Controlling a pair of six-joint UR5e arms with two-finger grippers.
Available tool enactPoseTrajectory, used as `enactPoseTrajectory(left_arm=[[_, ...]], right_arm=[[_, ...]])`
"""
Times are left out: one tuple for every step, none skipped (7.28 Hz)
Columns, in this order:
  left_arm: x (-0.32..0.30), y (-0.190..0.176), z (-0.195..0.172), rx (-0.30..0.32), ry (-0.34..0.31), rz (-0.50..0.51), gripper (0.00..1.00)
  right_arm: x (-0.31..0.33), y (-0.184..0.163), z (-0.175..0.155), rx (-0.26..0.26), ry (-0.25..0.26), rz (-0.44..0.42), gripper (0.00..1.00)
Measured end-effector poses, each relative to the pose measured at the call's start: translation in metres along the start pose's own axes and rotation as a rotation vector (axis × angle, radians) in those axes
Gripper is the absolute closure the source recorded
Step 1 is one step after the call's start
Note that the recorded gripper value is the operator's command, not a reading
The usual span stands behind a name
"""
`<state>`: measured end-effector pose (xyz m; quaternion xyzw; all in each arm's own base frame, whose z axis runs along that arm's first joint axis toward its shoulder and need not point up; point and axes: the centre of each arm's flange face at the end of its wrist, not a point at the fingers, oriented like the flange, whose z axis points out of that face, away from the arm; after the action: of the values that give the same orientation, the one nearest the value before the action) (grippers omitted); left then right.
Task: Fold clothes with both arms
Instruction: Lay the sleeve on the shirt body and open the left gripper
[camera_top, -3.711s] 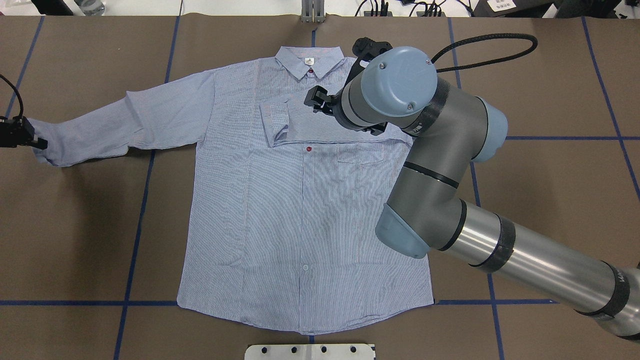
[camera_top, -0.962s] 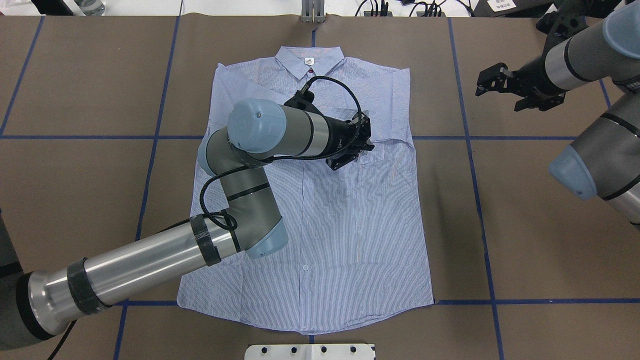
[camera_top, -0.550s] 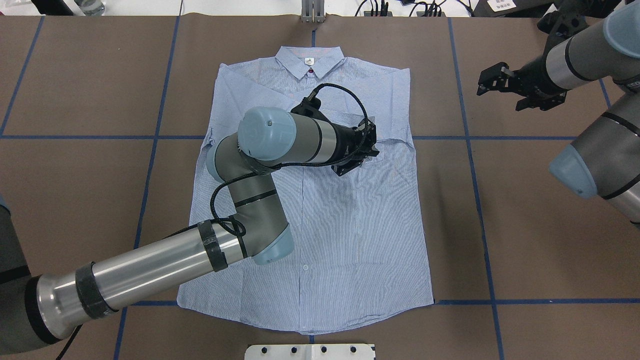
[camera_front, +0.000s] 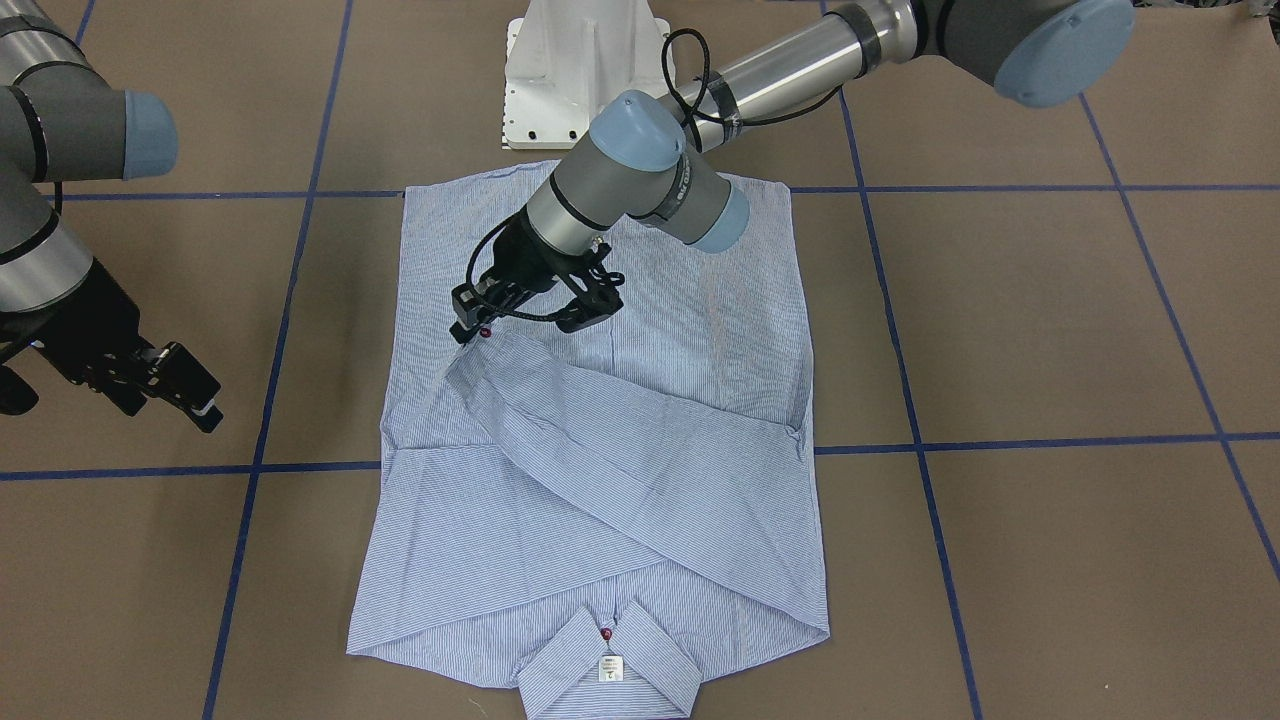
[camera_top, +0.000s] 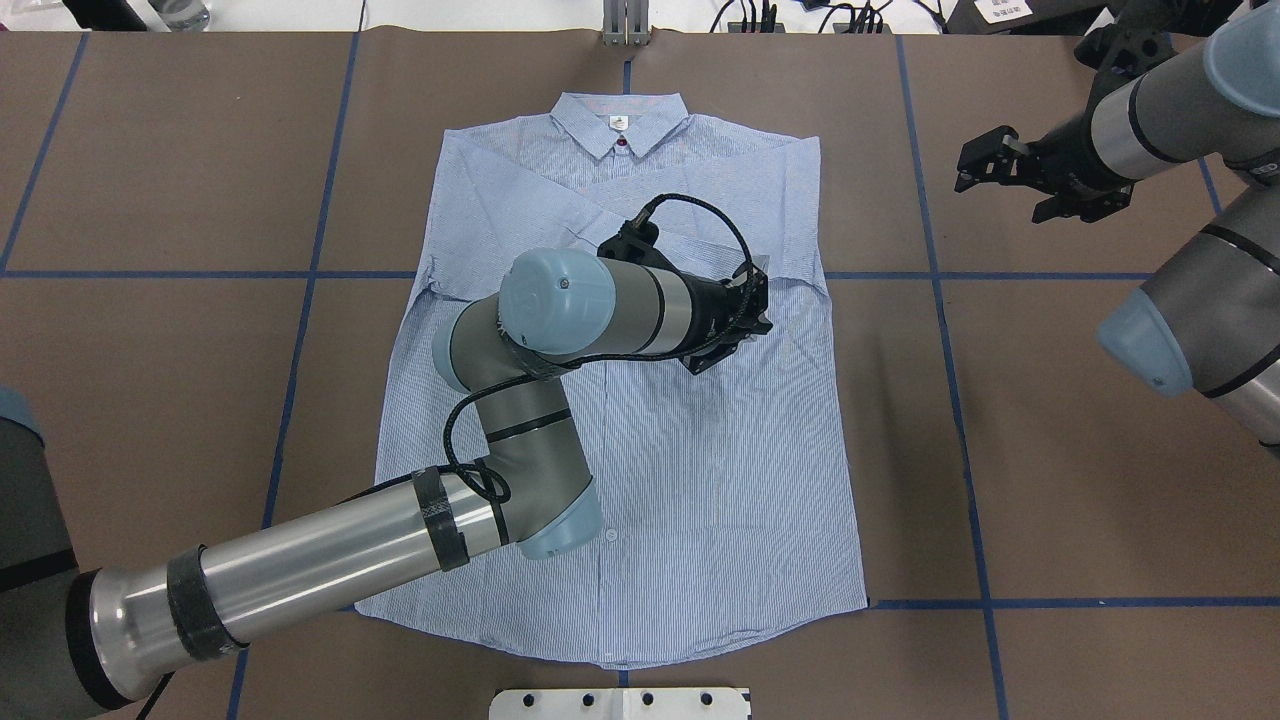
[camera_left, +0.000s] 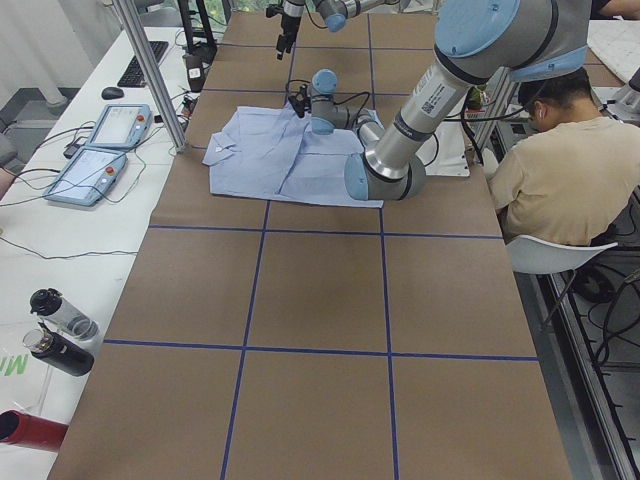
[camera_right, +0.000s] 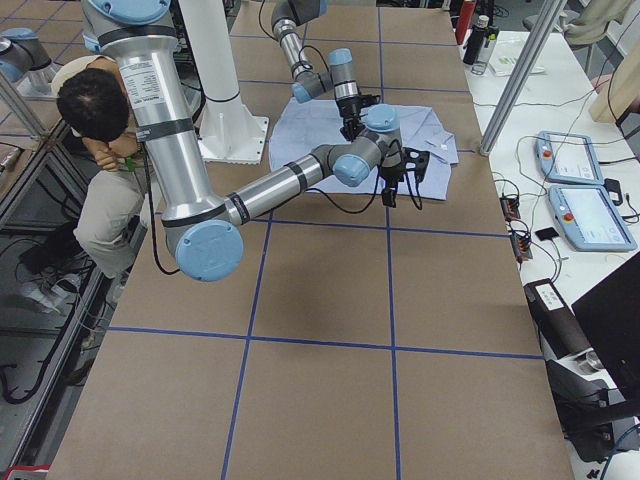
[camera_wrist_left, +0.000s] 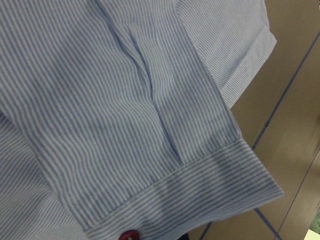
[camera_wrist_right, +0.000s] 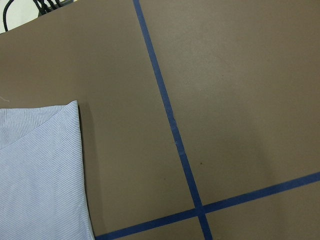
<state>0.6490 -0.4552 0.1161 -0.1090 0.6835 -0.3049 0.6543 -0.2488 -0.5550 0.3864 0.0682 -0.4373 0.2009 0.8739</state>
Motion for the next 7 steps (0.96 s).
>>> enactPoseTrajectory(left_arm=[[-0.001,0.0,0.001,0.002,0.0,0.001,0.19],[-0.001,0.0,0.001,0.004,0.001,0.004,0.12],[0.001,0.002,0.001,0.002,0.003,0.008,0.08],[0.005,0.005,0.0,-0.001,0.009,0.011,0.08],[0.009,0.008,-0.003,-0.007,0.016,0.014,0.08],[0.011,0.01,-0.009,-0.012,0.022,0.018,0.09],[0.009,0.012,-0.024,-0.017,0.026,0.027,0.09]], right_arm=[[0.0,0.0,0.0,0.0,0.001,0.001,0.0],[0.0,0.0,0.001,0.0,0.001,0.002,0.0],[0.0,0.0,0.001,-0.001,0.002,0.003,0.0],[0.0,0.0,0.001,-0.001,0.002,0.006,0.0],[0.0,0.001,0.001,-0.001,0.0,0.011,0.0],[-0.002,0.005,-0.001,-0.003,-0.006,0.015,0.0],[-0.009,0.016,-0.003,-0.013,-0.018,0.032,0.0]])
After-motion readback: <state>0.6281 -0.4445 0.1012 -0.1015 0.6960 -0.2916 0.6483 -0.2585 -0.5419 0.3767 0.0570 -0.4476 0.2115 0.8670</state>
